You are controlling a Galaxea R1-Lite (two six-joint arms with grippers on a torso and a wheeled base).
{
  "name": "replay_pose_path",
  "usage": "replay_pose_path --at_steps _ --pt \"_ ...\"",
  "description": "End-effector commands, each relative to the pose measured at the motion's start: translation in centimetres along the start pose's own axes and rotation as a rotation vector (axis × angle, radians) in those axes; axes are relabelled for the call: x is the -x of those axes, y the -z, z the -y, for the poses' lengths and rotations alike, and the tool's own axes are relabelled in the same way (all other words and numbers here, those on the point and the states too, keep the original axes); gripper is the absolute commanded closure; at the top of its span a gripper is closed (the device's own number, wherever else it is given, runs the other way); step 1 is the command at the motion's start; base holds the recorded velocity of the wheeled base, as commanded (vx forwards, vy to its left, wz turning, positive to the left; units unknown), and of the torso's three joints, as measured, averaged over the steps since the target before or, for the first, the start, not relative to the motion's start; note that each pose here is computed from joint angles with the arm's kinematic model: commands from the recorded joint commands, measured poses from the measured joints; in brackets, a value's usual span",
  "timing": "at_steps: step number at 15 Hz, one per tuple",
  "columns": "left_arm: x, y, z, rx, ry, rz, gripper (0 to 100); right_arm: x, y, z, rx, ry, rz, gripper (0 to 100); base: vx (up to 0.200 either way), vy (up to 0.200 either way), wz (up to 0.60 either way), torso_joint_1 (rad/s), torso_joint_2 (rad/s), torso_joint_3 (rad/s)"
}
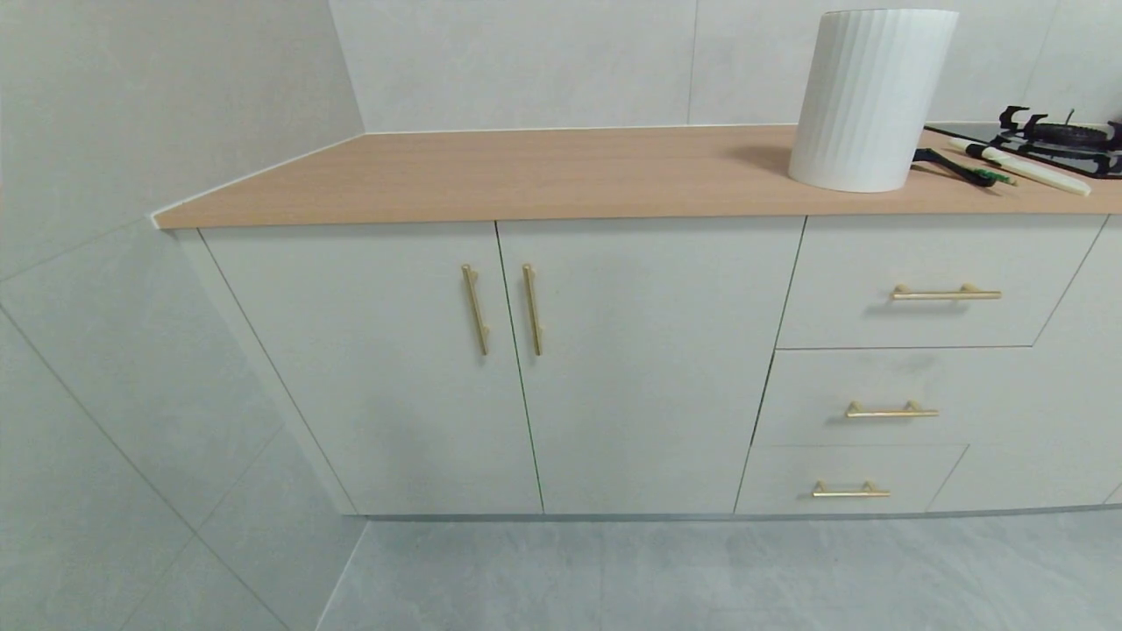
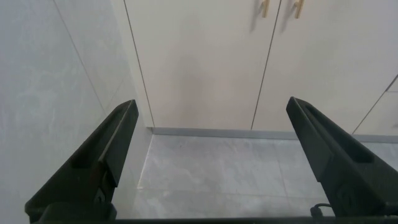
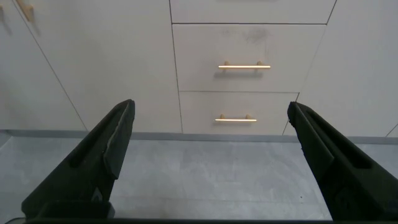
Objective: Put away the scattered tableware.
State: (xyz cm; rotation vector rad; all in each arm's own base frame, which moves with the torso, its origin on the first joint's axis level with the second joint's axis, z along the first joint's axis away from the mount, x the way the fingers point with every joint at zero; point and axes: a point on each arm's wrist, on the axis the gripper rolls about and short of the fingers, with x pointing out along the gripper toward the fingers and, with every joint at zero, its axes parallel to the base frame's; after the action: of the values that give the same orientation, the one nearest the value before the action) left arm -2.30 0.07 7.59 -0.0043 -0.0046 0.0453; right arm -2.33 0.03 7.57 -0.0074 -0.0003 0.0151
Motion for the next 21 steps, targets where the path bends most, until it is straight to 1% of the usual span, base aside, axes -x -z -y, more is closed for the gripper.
replay_pose_path --at_steps 1,13,20,21 --pt "-0.01 0.01 0.00 0.002 -0.001 -0.001 0 -0.02 0.00 0.00 0.000 -0.002 -0.003 0 0.000 -0.200 0.00 0.002 0.00 0.002" --pt "-0.01 0.01 0.00 0.002 -0.001 -0.001 0 -0.02 0.00 0.00 -0.003 0.001 -0.003 0 0.000 -0.200 0.00 0.006 0.00 0.001" --pt "-0.01 0.02 0.00 0.002 -0.001 -0.003 0 -0.02 0.00 0.01 -0.003 0.003 -0.003 0 0.000 0.000 0.00 0.000 0.00 0.000" --pt "-0.01 0.01 0.00 0.003 -0.001 -0.001 0 -0.02 0.00 0.01 -0.003 0.003 -0.003 0 0.200 0.000 0.00 0.007 0.00 0.002"
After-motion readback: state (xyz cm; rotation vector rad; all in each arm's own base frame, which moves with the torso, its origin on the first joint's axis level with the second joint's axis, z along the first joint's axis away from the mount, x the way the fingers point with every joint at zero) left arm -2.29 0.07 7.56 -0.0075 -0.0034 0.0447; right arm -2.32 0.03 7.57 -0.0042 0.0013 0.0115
